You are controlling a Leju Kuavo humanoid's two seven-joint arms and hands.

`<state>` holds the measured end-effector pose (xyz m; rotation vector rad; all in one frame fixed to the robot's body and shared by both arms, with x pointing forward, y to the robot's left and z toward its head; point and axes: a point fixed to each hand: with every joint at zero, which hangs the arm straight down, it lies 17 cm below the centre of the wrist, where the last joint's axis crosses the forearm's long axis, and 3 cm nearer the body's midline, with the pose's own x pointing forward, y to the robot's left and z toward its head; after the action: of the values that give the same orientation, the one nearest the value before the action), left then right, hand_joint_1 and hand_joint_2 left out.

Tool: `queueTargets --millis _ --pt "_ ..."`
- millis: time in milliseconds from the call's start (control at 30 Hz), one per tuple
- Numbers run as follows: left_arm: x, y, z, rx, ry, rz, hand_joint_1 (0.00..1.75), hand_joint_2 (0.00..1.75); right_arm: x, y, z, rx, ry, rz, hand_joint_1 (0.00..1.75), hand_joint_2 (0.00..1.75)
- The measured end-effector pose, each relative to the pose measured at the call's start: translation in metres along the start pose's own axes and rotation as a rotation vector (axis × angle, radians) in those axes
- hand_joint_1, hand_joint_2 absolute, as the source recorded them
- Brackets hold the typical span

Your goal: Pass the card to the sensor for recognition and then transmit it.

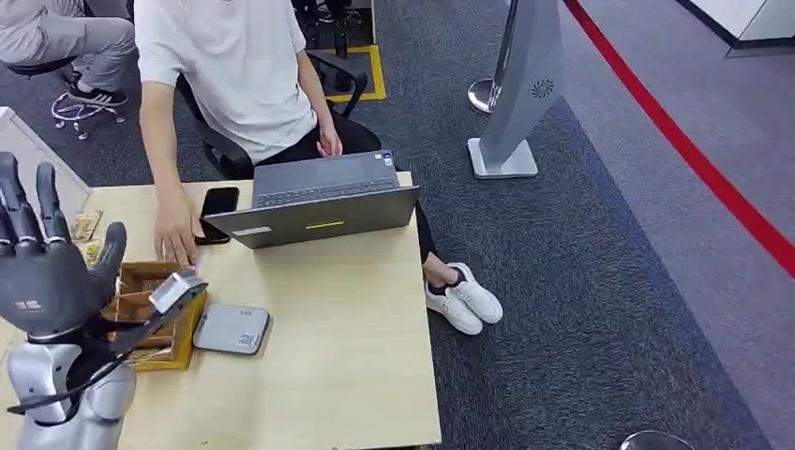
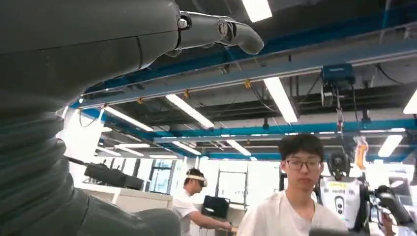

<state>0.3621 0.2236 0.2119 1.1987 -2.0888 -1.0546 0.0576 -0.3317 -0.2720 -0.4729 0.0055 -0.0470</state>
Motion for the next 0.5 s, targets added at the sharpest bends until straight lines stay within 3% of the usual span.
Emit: queueTargets --millis 200,300,500 --pt "-0.014 -0.041 0.053 -0.261 0.043 0.026 0.00 1.75 -0.003 0.000 0.000 0.001 0.014 -0.033 0.00 1.75" --pt "-0.017 -0.046 0.071 -0.316 0.042 0.026 0.00 1.75 -0.004 0.000 0.000 0.001 0.015 -0.035 0.00 1.75" --pt "-0.020 -0.048 0.081 -0.342 0.034 0.017 0.00 1.75 -0.004 0.000 0.000 0.001 0.015 -0.035 0.00 1.75"
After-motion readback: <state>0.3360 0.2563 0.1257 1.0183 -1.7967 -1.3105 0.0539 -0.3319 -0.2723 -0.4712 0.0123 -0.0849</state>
